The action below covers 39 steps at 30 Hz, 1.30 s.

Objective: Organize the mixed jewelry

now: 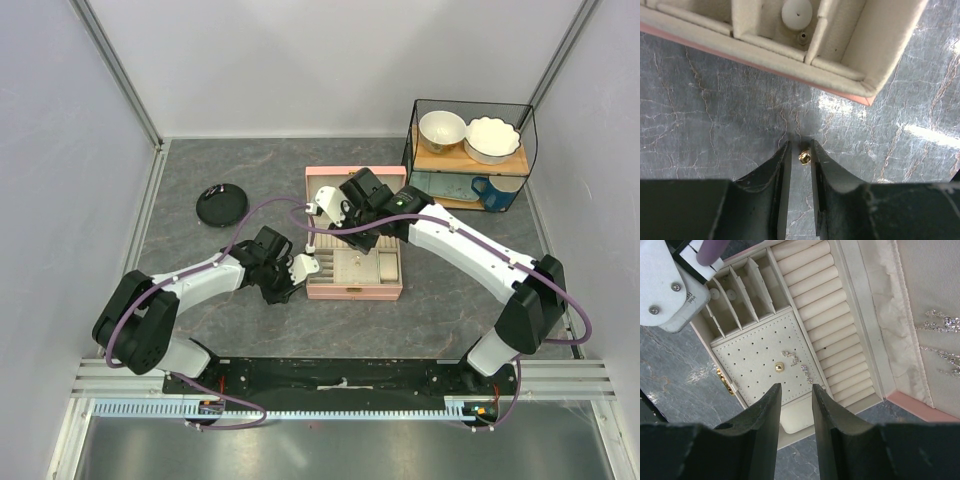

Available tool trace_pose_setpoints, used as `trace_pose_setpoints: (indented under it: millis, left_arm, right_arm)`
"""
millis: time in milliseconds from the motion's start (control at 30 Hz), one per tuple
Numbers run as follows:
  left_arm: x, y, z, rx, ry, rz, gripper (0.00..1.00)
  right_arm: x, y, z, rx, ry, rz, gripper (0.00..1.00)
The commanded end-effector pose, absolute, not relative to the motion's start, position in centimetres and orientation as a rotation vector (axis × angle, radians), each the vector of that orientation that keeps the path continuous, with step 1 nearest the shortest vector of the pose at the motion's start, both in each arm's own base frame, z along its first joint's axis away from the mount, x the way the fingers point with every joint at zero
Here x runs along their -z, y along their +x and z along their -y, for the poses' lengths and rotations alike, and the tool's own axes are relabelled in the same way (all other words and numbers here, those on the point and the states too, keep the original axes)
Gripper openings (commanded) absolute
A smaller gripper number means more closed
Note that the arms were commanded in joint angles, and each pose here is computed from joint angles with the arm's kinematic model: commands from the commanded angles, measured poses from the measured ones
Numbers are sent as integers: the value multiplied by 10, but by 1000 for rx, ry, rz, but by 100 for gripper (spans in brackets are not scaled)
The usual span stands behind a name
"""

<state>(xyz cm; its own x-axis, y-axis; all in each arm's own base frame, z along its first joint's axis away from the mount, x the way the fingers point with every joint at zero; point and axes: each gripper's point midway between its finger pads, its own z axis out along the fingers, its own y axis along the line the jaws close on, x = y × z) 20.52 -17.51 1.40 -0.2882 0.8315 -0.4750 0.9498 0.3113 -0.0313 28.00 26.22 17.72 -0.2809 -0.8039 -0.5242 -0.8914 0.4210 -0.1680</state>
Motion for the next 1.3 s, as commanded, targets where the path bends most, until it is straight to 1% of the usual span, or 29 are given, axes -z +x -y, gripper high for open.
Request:
trace_pose_setpoints:
  millis: [0, 367, 667, 933, 1267]
  left_arm:
    - [-7, 204, 176, 439, 1638, -2180, 29]
    - [-7, 199, 179, 455, 1644, -2183, 24]
    - [-18, 195, 181, 482, 1639, -2182, 26]
    - [-41, 196, 187, 507, 1609, -2171, 28]
    - [-46, 195, 183, 483, 1589, -2174, 28]
  right_arm:
    - [-195, 281, -264, -232, -1385, -2090, 38]
    - [-194, 280, -262, -234, -1383, -2093, 38]
    - [-190, 280, -263, -237, -1387, -2100, 38]
    - [-191, 280, -262, -235, -1385, -2100, 38]
    - [-192, 279, -261, -239, -1383, -2097, 38]
